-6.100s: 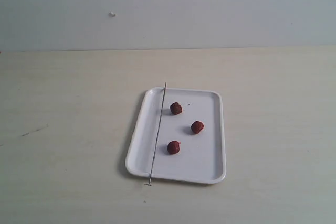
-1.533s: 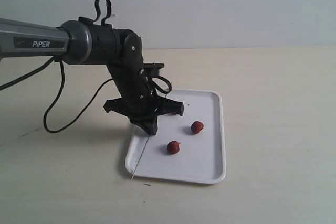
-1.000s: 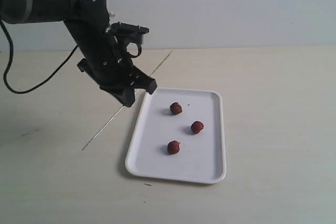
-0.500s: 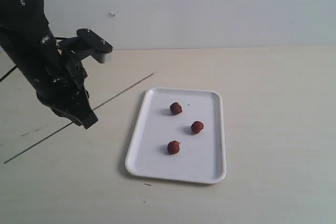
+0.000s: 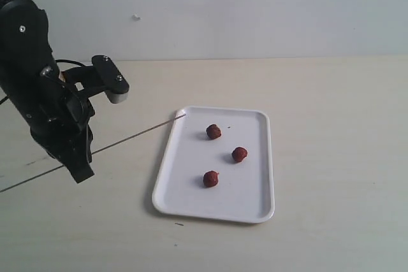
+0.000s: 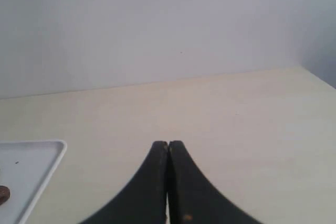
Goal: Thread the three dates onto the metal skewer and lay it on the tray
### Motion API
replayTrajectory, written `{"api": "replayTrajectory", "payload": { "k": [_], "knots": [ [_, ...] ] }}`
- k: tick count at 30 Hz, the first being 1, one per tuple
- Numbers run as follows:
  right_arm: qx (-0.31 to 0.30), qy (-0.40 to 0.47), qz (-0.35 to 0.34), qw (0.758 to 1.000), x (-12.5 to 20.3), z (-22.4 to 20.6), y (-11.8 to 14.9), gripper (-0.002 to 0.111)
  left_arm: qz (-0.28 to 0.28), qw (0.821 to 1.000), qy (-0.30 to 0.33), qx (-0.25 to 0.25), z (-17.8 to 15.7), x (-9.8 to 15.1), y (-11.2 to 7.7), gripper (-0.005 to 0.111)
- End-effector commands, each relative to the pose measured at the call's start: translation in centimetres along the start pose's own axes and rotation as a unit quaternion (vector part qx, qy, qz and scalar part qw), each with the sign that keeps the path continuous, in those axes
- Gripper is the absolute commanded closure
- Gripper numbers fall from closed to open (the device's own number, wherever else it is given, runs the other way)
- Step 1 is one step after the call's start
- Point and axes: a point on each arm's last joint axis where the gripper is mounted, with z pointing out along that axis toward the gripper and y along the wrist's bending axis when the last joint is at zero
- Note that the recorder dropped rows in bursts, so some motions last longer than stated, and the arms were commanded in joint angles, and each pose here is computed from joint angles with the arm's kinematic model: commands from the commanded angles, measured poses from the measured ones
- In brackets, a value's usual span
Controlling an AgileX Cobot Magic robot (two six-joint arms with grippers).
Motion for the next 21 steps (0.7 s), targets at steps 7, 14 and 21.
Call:
{"api": "replayTrajectory", "payload": {
  "k": [7, 14, 21],
  "knots": [
    [-0.034, -0.138, 0.088, 0.986, -2.4, -0.4, 0.4, 0.108, -0.004, 0.998, -0.052, -0.023, 0.2, -0.7, 0.2, 0.107],
    [-0.068, -0.209, 0.264, 0.939, -3.7, -0.9, 0.2, 0.108, 0.011, 0.998, -0.055, -0.025, 0.8, -0.5, 0.0, 0.107],
    [-0.064, -0.190, 0.212, 0.956, -8.2, -0.8, 0.8, 0.108, 0.111, 0.993, -0.032, -0.020, 2.2, 0.7, -0.6, 0.107]
  ]
}}
